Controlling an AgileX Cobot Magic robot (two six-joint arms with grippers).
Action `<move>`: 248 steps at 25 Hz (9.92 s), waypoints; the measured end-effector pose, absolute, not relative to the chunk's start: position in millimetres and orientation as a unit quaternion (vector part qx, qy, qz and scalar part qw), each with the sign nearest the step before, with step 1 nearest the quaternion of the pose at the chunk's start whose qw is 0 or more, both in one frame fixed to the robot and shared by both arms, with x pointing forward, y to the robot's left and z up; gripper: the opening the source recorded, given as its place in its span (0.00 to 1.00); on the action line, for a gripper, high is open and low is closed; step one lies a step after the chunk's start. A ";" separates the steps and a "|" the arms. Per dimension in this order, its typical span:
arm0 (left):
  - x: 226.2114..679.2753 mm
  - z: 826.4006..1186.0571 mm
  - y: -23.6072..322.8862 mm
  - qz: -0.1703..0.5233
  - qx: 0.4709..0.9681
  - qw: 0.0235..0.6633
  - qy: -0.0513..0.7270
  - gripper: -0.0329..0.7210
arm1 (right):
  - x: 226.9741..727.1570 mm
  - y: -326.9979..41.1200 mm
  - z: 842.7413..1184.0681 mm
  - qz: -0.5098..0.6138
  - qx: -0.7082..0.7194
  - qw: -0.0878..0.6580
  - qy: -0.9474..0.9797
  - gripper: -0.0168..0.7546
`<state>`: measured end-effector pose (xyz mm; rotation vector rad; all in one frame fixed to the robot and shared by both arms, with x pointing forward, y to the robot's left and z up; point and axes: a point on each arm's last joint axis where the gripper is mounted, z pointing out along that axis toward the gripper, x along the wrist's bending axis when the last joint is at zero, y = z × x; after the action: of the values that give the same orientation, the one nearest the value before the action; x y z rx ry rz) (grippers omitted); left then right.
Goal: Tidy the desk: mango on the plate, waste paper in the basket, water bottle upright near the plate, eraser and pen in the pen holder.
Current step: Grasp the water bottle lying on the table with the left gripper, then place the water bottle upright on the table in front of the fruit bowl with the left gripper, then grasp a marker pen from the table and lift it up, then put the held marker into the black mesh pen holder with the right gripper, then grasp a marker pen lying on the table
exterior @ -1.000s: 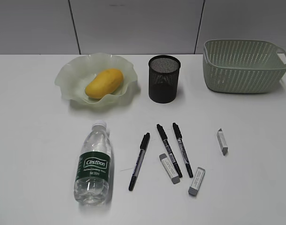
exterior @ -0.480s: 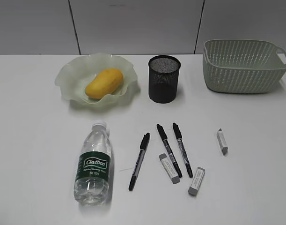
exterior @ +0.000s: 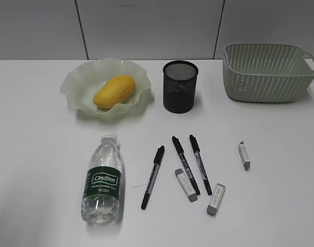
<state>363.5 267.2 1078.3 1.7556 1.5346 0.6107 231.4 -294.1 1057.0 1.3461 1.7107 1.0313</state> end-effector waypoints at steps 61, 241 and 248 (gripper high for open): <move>514.7 939.9 159.1 0.282 0.757 0.468 0.357 0.69 | 231.4 -294.0 1057.1 0.401 0.521 0.358 0.663 0.53; 333.2 1108.8 277.3 0.290 0.709 0.362 0.531 0.54 | 239.0 -312.3 1056.7 0.437 0.490 0.304 0.690 0.70; 374.0 1135.0 249.0 0.265 0.750 0.382 0.470 0.54 | 238.4 -314.7 1057.1 0.441 0.497 0.311 0.679 0.70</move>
<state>374.0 249.0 1135.0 1.9142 1.2002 0.6751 238.4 -314.7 1057.1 1.3134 1.7942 1.1644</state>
